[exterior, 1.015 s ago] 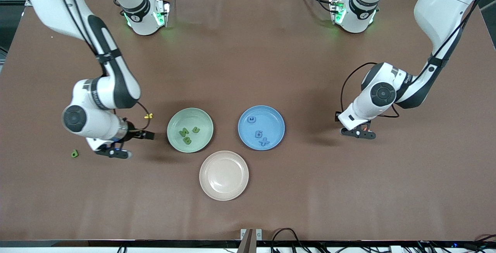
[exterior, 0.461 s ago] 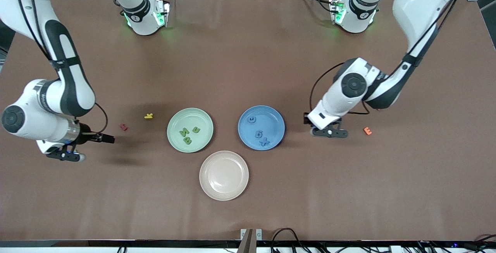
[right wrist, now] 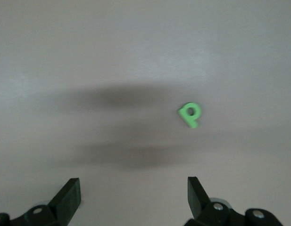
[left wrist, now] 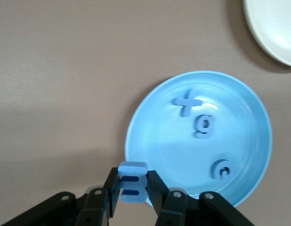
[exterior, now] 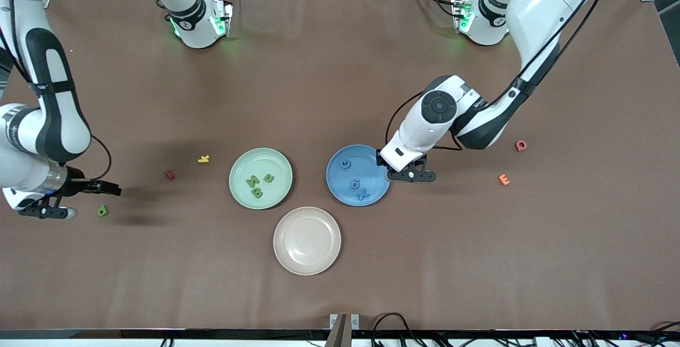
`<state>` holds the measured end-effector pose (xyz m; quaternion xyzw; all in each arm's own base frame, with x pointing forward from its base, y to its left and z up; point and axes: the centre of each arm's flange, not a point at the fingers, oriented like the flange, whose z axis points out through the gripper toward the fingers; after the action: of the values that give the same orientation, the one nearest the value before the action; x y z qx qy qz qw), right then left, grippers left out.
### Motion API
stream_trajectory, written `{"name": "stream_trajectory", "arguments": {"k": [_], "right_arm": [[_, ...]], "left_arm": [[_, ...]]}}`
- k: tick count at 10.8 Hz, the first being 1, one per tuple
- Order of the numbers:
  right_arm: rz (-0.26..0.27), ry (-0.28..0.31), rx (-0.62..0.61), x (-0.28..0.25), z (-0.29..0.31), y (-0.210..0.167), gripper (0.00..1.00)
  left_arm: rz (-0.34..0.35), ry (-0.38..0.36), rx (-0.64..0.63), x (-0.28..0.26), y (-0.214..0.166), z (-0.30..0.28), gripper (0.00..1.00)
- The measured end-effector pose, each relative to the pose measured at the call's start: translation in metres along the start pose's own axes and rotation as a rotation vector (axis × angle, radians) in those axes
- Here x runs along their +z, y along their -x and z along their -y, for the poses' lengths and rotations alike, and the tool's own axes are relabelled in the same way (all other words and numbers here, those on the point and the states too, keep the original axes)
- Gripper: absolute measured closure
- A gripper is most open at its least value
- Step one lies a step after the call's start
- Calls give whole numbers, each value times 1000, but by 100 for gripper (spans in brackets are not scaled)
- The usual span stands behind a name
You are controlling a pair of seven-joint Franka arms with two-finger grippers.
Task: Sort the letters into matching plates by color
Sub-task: 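Carry the blue m to the blue plate with the left gripper and release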
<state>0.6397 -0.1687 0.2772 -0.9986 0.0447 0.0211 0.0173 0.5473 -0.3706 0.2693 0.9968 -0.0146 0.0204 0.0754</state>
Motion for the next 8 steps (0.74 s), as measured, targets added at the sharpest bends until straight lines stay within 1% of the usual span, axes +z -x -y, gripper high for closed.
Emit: {"name": "stream_trajectory", "arguments": {"k": [2,5,7,8], "right_arm": [[1,12,-25,8,-20,-6,0],[-3,25,-31,22,-31,-23,0],[7,27,-51,36,-39,-27,0],[14,26,-57,42,-45,-27,0]], "left_arm": [[-2,18,3,1,6,-25,70],[2,41,6,2,26,-69,70],[6,42,13,5,33,-79,70],[7,41,12,5,33,-78,66]]}}
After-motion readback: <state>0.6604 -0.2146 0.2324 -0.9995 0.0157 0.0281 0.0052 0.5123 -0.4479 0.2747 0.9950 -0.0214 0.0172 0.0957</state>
